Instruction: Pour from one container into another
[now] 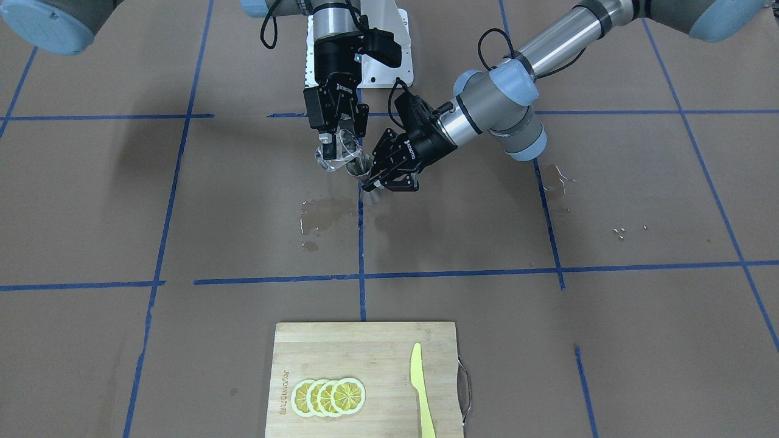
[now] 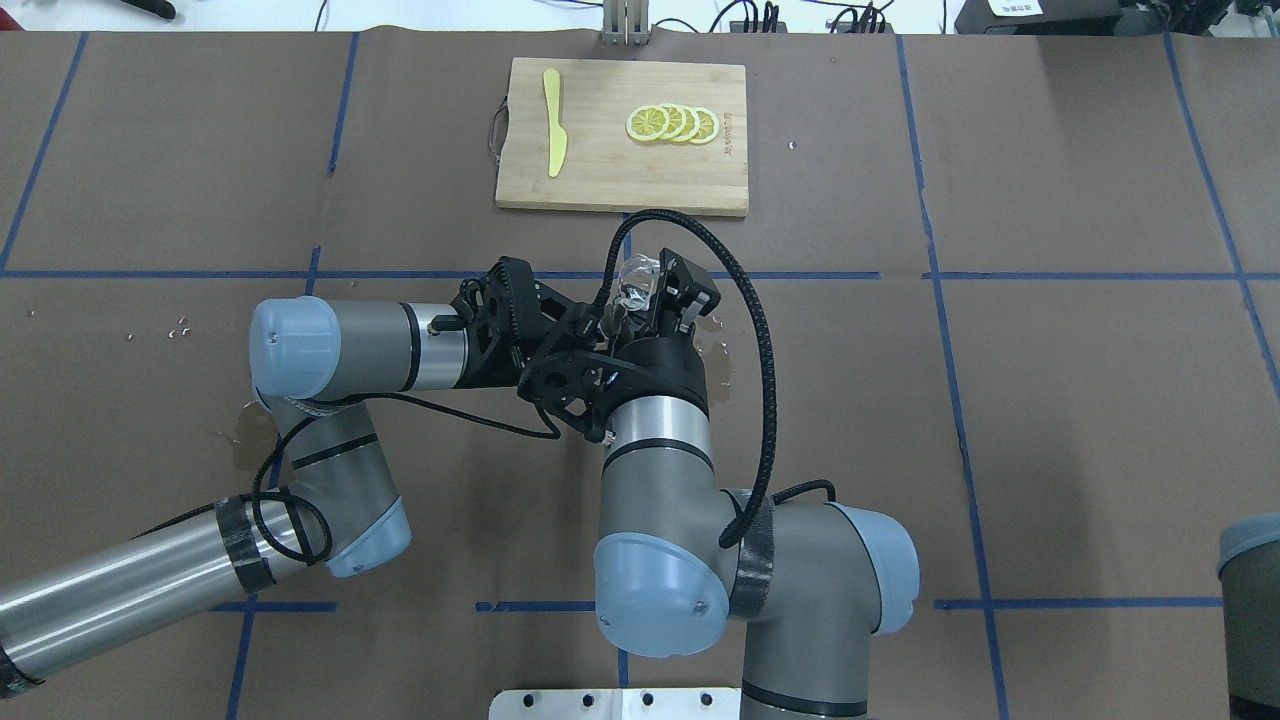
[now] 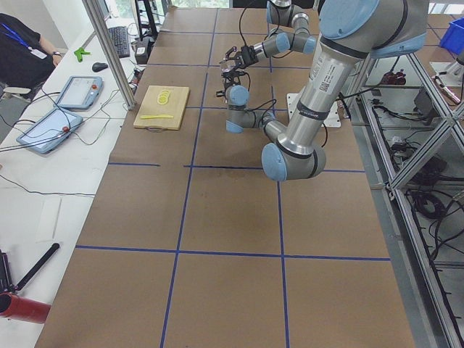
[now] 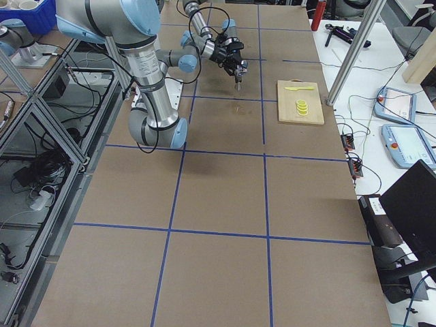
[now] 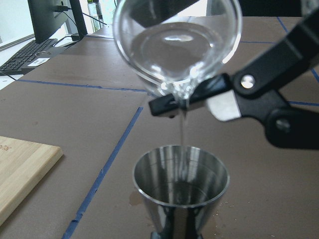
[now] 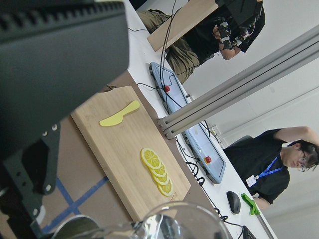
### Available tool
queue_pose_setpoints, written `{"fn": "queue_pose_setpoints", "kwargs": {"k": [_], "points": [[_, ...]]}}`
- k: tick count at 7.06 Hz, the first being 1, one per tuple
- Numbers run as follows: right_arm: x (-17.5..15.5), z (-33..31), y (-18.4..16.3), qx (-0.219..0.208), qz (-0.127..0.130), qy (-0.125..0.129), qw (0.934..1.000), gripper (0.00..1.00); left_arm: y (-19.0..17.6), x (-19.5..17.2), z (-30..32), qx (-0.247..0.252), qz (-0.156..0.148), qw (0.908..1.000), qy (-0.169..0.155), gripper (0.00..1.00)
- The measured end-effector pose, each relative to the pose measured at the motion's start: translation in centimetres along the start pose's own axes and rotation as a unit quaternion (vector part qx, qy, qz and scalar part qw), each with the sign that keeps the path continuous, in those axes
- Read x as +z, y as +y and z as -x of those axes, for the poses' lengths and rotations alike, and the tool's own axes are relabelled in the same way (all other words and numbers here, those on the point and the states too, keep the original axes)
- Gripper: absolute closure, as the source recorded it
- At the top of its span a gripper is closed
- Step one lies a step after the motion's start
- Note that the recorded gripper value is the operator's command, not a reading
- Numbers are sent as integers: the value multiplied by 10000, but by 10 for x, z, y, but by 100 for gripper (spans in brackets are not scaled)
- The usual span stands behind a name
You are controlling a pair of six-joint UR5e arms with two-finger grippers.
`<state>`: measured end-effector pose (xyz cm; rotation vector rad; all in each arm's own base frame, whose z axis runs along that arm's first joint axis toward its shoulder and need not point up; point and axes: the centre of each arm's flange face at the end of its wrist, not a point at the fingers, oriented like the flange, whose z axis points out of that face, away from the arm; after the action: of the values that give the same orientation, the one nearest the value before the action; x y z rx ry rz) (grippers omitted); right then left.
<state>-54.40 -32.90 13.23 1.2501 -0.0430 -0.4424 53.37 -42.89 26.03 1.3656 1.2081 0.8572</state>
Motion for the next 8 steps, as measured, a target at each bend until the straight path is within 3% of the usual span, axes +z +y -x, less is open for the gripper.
{"fn": "queue_pose_setpoints", "kwargs": {"k": [8], "points": [[0, -3, 0, -983, 83, 182, 9950, 100, 0, -1, 1, 1, -1, 10000, -6, 100]]}}
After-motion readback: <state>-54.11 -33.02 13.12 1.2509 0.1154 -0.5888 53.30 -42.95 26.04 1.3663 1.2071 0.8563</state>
